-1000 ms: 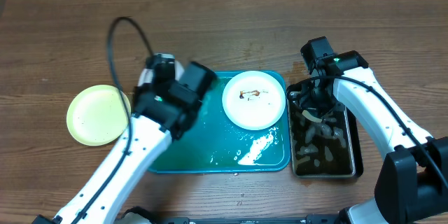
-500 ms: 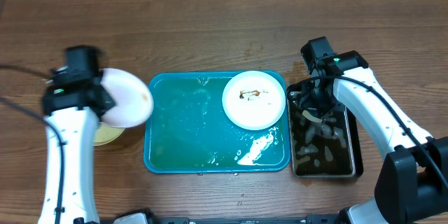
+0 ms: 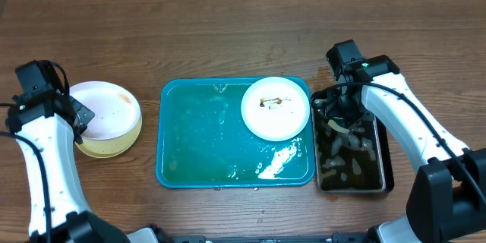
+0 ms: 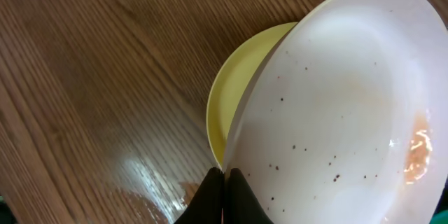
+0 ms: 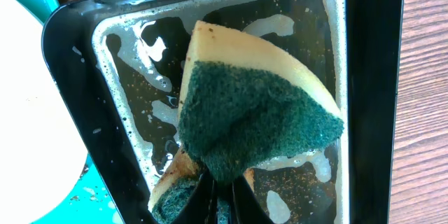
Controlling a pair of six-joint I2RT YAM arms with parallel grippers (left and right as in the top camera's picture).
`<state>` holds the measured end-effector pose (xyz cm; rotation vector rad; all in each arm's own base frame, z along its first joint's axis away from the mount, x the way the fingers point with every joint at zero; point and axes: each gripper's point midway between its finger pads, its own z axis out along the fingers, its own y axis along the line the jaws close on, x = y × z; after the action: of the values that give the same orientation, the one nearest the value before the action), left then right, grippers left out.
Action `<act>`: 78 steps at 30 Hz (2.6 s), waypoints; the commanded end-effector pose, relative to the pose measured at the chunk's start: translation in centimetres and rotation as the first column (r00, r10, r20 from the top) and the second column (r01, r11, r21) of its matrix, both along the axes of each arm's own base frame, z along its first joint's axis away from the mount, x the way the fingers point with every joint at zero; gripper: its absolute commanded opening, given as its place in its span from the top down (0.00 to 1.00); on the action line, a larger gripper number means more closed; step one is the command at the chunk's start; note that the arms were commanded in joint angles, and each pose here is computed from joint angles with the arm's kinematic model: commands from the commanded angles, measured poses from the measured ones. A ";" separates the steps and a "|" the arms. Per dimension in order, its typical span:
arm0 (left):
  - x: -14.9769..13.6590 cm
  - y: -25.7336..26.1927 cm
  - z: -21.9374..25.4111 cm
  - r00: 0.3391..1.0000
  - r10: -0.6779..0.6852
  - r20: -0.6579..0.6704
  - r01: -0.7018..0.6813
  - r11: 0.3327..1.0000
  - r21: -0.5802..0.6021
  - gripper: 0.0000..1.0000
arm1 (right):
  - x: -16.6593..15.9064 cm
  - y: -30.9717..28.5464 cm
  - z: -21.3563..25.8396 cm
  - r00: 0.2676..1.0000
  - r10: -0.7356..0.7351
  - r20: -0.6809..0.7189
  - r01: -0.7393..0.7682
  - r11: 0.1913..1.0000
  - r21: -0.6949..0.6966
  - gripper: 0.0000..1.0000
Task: Clean dirty plates on tray and stack at the side
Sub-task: 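Lift the white plate with the left gripper and stack it on the yellow plate, then reach to the back white plate and grip its rim with the left gripper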
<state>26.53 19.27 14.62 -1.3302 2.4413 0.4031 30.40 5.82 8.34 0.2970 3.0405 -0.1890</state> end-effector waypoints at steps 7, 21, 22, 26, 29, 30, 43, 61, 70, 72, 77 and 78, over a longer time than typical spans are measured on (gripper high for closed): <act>0.1 0.2 -1.6 0.999 0.017 -0.032 -0.017 0.999 -0.027 0.96 | 0.1 -0.1 0.9 0.999 0.003 0.032 -0.003 1.000 0.001 0.96; -0.1 0.0 -1.7 0.999 0.016 -0.041 -0.017 0.999 -0.034 0.49 | 0.1 -0.1 0.9 0.999 0.003 0.032 -0.003 1.000 0.001 0.96; 0.0 -0.1 -1.7 0.999 0.011 -0.036 -0.013 0.999 -0.044 0.48 | 0.1 -0.1 0.9 0.999 0.003 0.032 -0.003 1.000 0.001 0.96; 0.9 -1.5 -2.0 0.999 -0.034 -0.003 0.034 0.993 -0.113 0.41 | 0.1 -0.1 0.9 1.000 0.002 0.031 -0.002 1.000 0.001 0.96; 2.1 -3.4 -2.2 0.993 -0.108 0.036 0.113 0.978 -0.176 0.39 | 0.1 -0.2 0.9 1.000 0.000 0.031 0.000 1.000 0.001 0.96; 2.6 -4.4 -2.2 0.988 -0.145 0.051 0.152 0.968 -0.200 0.39 | 0.1 -0.3 0.9 1.000 -0.004 0.031 0.004 1.000 0.001 0.96; 7.1 -23.7 -1.6 0.729 -0.647 0.226 0.681 0.650 -0.337 0.37 | 0.1 -1.8 0.7 1.000 -0.015 -0.007 0.016 0.994 0.111 0.96; 4.2 -39.7 -8.6 0.653 -0.745 0.135 0.704 0.531 -0.472 0.34 | 0.2 -1.8 0.7 1.000 -0.009 -0.003 0.009 0.994 0.111 0.96; 3.9 -40.9 -12.3 0.734 -0.677 0.062 0.602 0.604 -0.523 0.35 | 0.2 -1.8 0.7 1.000 -0.008 -0.003 0.008 0.994 0.111 0.96; 3.6 -40.9 -13.1 0.734 -0.678 0.040 0.590 0.608 -0.531 0.35 | 0.2 -1.8 0.7 1.000 -0.008 -0.003 0.008 0.994 0.111 0.96; 3.2 -40.8 -14.1 0.731 -0.682 0.008 0.579 0.615 -0.535 0.49 | 0.3 -1.8 0.7 1.000 -0.008 -0.002 0.008 0.994 0.111 0.96; 3.2 -40.7 -14.2 0.731 -0.682 0.002 0.579 0.619 -0.531 0.51 | 0.3 -1.8 0.7 1.000 -0.008 -0.002 0.008 0.994 0.111 0.96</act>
<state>30.26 -21.24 1.01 -0.4402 3.0877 -0.3508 30.58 3.90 8.17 0.3273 3.0864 -0.0407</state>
